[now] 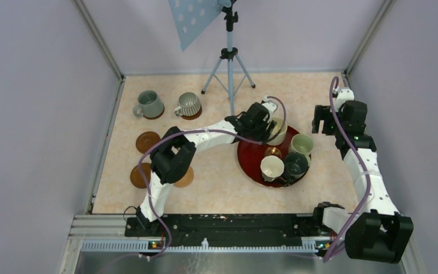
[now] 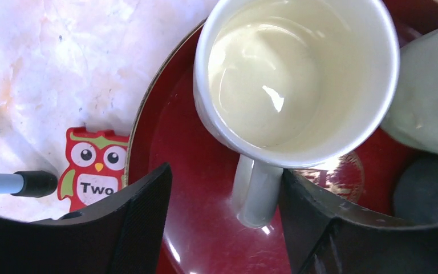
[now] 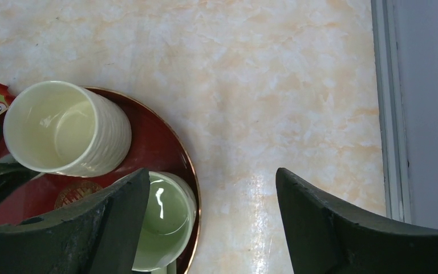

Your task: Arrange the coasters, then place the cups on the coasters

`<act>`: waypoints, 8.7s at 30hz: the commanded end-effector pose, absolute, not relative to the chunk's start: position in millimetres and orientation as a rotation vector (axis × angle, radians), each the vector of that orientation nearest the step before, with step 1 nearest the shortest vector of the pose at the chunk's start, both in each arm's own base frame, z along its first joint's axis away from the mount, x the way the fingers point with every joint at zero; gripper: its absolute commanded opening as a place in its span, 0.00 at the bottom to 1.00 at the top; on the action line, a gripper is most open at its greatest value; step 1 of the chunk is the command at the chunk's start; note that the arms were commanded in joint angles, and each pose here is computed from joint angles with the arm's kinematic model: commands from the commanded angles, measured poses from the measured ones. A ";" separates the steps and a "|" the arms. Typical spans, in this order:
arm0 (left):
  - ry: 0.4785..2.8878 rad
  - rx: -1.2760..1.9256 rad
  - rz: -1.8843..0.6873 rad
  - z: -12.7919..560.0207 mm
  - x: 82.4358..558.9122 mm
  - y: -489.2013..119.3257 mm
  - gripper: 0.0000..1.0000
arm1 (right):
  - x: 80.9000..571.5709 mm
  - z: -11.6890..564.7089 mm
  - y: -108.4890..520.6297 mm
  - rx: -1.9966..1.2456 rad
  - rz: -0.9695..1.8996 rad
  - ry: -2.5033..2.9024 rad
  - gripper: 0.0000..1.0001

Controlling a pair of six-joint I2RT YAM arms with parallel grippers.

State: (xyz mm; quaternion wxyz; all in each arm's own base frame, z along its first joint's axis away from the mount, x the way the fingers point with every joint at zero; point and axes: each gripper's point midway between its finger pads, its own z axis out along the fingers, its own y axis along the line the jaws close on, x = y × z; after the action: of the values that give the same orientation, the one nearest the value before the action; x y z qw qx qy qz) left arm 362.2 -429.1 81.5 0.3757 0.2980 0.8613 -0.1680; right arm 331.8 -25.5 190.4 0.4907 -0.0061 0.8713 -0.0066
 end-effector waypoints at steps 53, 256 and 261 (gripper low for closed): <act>1.878 1.119 -0.852 208.1 327.6 -384.8 0.00 | 334.8 198.7 -19.7 -0.096 0.009 2.076 0.80; 2.023 1.143 -0.785 120.5 275.1 -384.2 0.99 | 291.1 205.4 55.9 -0.667 0.408 2.039 0.74; 2.005 1.123 -0.785 124.4 283.4 -375.0 0.99 | 279.1 202.2 66.2 -0.740 0.483 2.032 0.73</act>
State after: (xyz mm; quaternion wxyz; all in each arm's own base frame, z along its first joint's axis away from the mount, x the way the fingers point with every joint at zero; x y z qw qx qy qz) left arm 274.2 -364.7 98.7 0.3164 0.4372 0.7956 -0.2750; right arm 285.2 53.5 178.8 0.4250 -0.2509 0.8531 0.1690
